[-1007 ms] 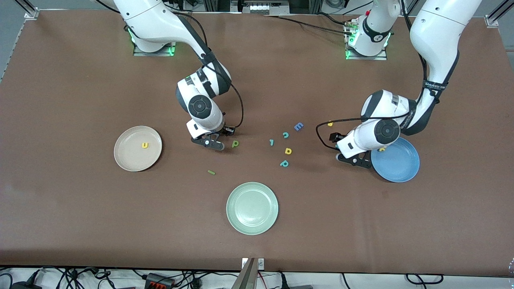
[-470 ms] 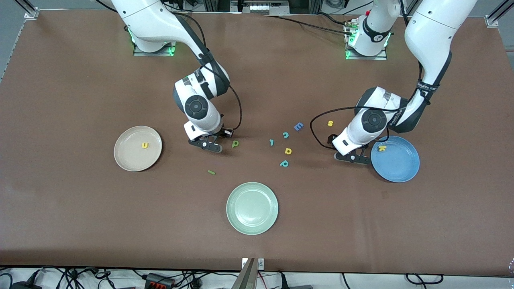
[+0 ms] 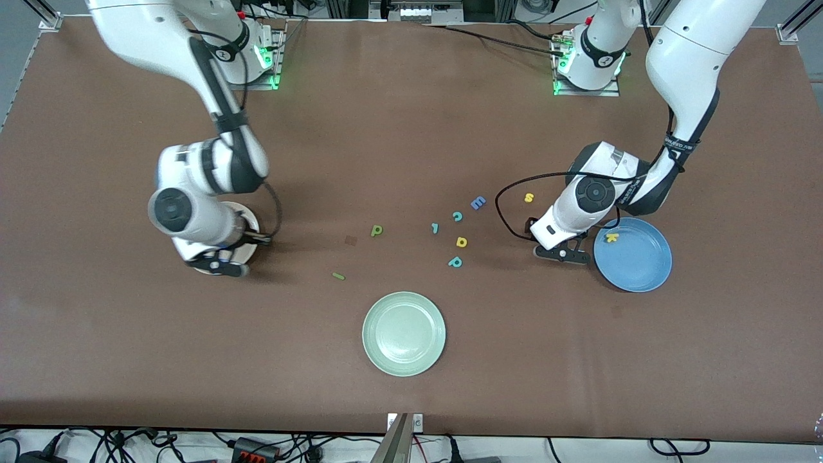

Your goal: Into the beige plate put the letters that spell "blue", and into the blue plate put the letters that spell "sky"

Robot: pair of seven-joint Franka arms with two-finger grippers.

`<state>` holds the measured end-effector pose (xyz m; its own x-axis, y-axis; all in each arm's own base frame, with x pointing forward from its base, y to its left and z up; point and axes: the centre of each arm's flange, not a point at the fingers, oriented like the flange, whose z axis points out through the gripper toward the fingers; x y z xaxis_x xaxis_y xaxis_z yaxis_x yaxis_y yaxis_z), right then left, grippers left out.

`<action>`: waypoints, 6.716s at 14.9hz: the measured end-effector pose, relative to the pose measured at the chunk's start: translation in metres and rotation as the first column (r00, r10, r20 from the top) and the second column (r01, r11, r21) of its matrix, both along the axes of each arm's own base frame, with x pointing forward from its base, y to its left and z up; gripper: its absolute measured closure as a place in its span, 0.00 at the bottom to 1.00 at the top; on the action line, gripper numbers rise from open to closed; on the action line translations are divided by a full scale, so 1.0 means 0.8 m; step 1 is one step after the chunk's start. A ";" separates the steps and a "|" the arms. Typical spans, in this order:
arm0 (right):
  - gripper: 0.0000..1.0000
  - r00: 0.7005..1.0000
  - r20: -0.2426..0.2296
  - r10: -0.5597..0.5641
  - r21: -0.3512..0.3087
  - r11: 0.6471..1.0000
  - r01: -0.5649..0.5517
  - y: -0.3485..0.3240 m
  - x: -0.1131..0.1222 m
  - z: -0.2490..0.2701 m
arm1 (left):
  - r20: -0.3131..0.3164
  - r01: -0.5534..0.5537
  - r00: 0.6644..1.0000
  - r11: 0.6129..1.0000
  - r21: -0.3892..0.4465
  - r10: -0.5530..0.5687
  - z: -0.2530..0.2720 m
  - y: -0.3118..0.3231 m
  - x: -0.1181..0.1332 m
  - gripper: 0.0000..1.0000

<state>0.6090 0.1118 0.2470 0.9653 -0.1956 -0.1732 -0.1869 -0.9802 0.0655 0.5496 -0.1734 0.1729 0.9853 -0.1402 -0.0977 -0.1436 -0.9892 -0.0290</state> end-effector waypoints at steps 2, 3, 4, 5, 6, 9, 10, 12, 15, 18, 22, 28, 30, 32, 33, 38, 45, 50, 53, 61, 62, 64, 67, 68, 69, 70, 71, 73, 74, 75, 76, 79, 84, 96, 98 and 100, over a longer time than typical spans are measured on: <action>0.72 0.999 -0.028 0.028 -0.005 1.000 -0.029 -0.038 0.000 0.001 | 0.000 0.000 1.000 1.000 0.000 0.000 0.000 0.000 0.000 0.31; 0.72 0.999 -0.037 0.039 -0.005 0.999 -0.040 -0.046 -0.001 -0.002 | 0.000 0.000 1.000 1.000 0.000 0.000 0.000 0.000 0.000 0.35; 0.72 0.998 -0.047 0.047 -0.004 0.999 -0.047 -0.050 -0.004 -0.008 | 0.000 0.000 1.000 1.000 0.000 0.000 0.000 0.000 0.000 0.44; 0.72 0.997 -0.057 0.051 -0.004 0.999 -0.051 -0.053 -0.006 -0.014 | 0.000 0.000 1.000 1.000 0.000 0.000 0.000 0.000 0.000 0.55; 0.72 0.996 -0.065 0.054 -0.006 0.998 -0.055 -0.054 -0.007 -0.019 | 0.000 0.000 1.000 1.000 0.000 0.000 0.000 0.000 0.000 0.62; 0.72 0.995 -0.077 0.061 -0.009 0.998 -0.062 -0.052 -0.010 -0.031 | 0.000 0.000 1.000 1.000 0.000 0.000 0.000 0.000 0.000 0.63; 0.68 0.995 -0.077 0.062 -0.011 0.998 -0.063 -0.051 -0.009 -0.036 | 0.000 0.000 1.000 1.000 0.000 0.000 0.000 0.000 0.000 0.63; 0.65 0.995 -0.073 0.067 -0.014 0.998 -0.068 -0.049 -0.009 -0.045 | 0.004 -0.001 1.000 1.000 0.000 0.001 0.002 0.001 0.002 0.63; 0.37 0.995 -0.045 0.089 -0.009 0.996 -0.089 -0.031 -0.002 -0.031 | 0.029 0.012 1.000 1.000 0.018 -0.013 0.032 0.006 0.016 0.63; 0.10 0.985 0.028 0.168 0.004 0.986 -0.168 0.053 0.007 0.008 | 0.017 0.073 0.997 0.996 0.056 -0.074 0.073 0.048 0.036 0.63; 0.00 0.964 0.096 0.248 -0.003 0.969 -0.249 0.219 -0.023 0.037 | -0.006 0.131 0.991 0.990 0.049 -0.130 0.082 0.165 0.054 0.63; 0.00 0.996 0.061 0.058 0.041 0.997 -0.061 0.327 -0.060 -0.016 | -0.045 0.155 0.987 0.987 0.031 -0.153 0.068 0.176 0.048 0.32; 0.00 0.998 0.062 0.019 0.060 0.998 -0.023 0.358 -0.071 -0.033 | -0.072 0.151 0.986 0.988 0.029 -0.149 0.075 0.147 0.043 0.15; 0.00 0.996 0.084 0.004 0.063 0.998 -0.010 0.381 -0.080 -0.048 | -0.093 0.120 0.989 0.992 0.039 -0.116 0.093 0.099 0.032 0.00; 0.00 0.996 0.091 0.003 0.062 0.998 -0.008 0.386 -0.083 -0.055 | -0.100 0.102 0.990 0.994 0.045 -0.097 0.102 0.068 0.024 0.00; 0.19 0.995 0.100 -0.013 0.052 0.999 0.008 0.382 -0.080 -0.070 | -0.113 0.184 0.977 0.983 0.005 -0.182 0.086 -0.036 -0.042 0.00; 0.31 0.995 0.100 -0.009 0.042 0.999 0.005 0.385 -0.078 -0.085 | -0.123 0.325 0.936 0.944 -0.061 -0.331 0.038 -0.059 -0.107 0.00; 0.43 0.995 0.104 -0.006 0.043 0.999 0.002 0.389 -0.075 -0.088 | -0.127 0.337 0.930 0.938 -0.085 -0.345 0.024 -0.060 -0.116 0.07; 0.44 0.994 0.106 -0.006 0.044 0.999 0.001 0.390 -0.074 -0.087 | -0.141 0.335 0.927 0.936 -0.106 -0.348 0.011 -0.062 -0.121 0.16; 0.73 0.994 0.107 -0.005 0.046 0.999 0.001 0.391 -0.074 -0.086 | -0.130 0.357 0.920 0.928 -0.102 -0.369 -0.002 -0.051 -0.116 0.54; 0.73 0.994 0.107 -0.005 0.046 0.999 0.000 0.391 -0.074 -0.086 | -0.128 0.357 0.921 0.928 -0.105 -0.369 -0.003 -0.052 -0.116 0.55; 0.73 0.994 0.111 -0.006 0.047 0.999 0.001 0.391 -0.072 -0.084 | -0.125 0.356 0.921 0.928 -0.111 -0.369 -0.004 -0.052 -0.116 0.55; 0.73 0.992 0.123 0.022 0.034 0.999 -0.026 0.371 -0.054 -0.070 | -0.123 0.357 0.921 0.927 -0.111 -0.370 -0.005 -0.053 -0.116 0.65; 0.73 0.993 0.107 0.050 0.009 0.999 -0.051 0.346 -0.040 -0.060 | -0.122 0.358 0.921 0.927 -0.111 -0.370 -0.004 -0.053 -0.115 0.70; 0.73 0.994 0.082 0.074 -0.018 0.997 -0.072 0.311 -0.024 -0.047 | -0.123 0.358 0.921 0.927 -0.111 -0.370 -0.005 -0.052 -0.115 0.70; 0.73 0.994 0.062 0.091 -0.042 0.995 -0.089 0.271 -0.006 -0.032 | -0.123 0.357 0.921 0.928 -0.111 -0.369 -0.005 -0.052 -0.115 0.70; 0.73 0.993 0.045 0.108 -0.060 0.993 -0.105 0.231 0.010 -0.019 | -0.123 0.355 0.922 0.928 -0.109 -0.367 -0.005 -0.050 -0.114 0.74; 0.73 0.989 0.013 0.148 -0.086 0.985 -0.146 0.151 0.029 -0.006 | -0.123 0.355 0.922 0.929 -0.109 -0.366 -0.005 -0.050 -0.114 0.78; 0.73 0.986 -0.006 0.168 -0.096 0.981 -0.168 0.116 0.032 -0.007 | -0.123 0.354 0.923 0.929 -0.108 -0.366 -0.004 -0.050 -0.113 0.78; 0.73 0.981 -0.029 0.191 -0.101 0.976 -0.193 0.084 0.030 -0.011 | -0.122 0.351 0.924 0.930 -0.106 -0.363 -0.003 -0.048 -0.111 0.78; 0.73 0.975 -0.053 0.216 -0.102 0.970 -0.221 0.056 0.027 -0.015 | -0.125 0.344 0.926 0.934 -0.099 -0.355 0.000 -0.044 -0.105 0.78; 0.73 0.953 -0.122 0.279 -0.083 0.953 -0.290 -0.016 0.012 -0.031 | -0.159 0.315 0.935 0.948 -0.045 -0.318 0.031 -0.023 -0.066 0.78; 0.73 0.938 -0.157 0.309 -0.025 0.948 -0.316 -0.121 0.008 -0.043 | -0.198 0.246 0.951 0.969 0.032 -0.235 0.092 0.021 -0.005 0.78; 0.00 0.945 0.057 0.322 0.077 0.942 -0.326 0.057 0.031 0.010 | -0.176 0.317 0.934 0.948 0.007 -0.311 0.073 0.243 0.076 0.78; 0.00 0.940 0.082 0.332 0.053 0.940 -0.336 0.128 0.028 0.015 | -0.177 0.323 0.932 0.946 0.010 -0.316 0.068 0.247 0.079 0.71; 0.00 0.924 0.082 0.374 0.045 0.925 -0.378 0.176 0.019 0.005 | -0.174 0.327 0.931 0.945 0.009 -0.321 0.069 0.246 0.081 0.55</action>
